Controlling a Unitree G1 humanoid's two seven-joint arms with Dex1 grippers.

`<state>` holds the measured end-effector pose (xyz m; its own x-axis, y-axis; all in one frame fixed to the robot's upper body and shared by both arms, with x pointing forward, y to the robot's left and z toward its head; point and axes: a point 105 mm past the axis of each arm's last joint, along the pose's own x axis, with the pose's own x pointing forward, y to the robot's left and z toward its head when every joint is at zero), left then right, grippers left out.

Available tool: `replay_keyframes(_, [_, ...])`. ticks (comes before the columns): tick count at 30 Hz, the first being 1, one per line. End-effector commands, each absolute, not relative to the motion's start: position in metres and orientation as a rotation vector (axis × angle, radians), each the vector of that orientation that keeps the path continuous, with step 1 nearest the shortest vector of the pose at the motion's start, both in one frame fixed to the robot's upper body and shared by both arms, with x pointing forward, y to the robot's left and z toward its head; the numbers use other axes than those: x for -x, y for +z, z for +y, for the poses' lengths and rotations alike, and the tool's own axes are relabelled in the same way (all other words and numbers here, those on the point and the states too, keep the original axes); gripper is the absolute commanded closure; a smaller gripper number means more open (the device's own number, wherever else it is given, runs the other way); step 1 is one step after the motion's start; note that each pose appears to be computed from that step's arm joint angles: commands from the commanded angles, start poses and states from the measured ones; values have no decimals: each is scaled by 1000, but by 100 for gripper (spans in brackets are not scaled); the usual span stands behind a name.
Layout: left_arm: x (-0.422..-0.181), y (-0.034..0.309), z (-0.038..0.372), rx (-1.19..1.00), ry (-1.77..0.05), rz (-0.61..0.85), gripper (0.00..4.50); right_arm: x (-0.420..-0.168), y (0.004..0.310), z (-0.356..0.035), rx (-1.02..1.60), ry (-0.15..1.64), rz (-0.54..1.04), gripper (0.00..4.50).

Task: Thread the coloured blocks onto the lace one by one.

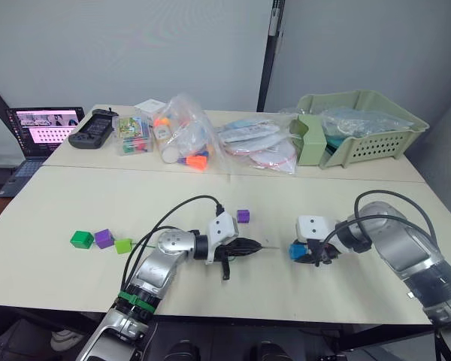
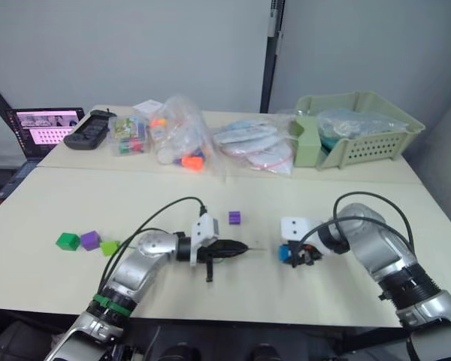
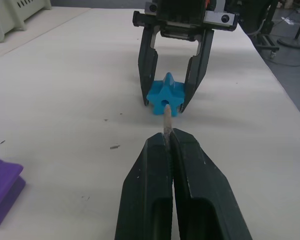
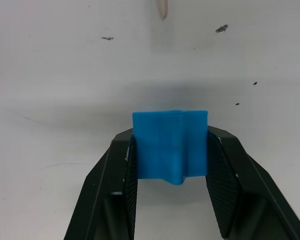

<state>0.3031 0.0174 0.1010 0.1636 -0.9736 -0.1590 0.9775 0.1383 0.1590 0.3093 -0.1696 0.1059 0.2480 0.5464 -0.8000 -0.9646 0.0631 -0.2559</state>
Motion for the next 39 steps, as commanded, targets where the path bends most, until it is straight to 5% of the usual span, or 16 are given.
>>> replay_keyframes(1, [-301,109,6,-282,-1456,-13,450,-308,119,-163,872,1221,527,315])
replay_keyframes(39, [-305,106,-42,-287,-1499,-5,450,-293,126,-145,761,1196,488,315])
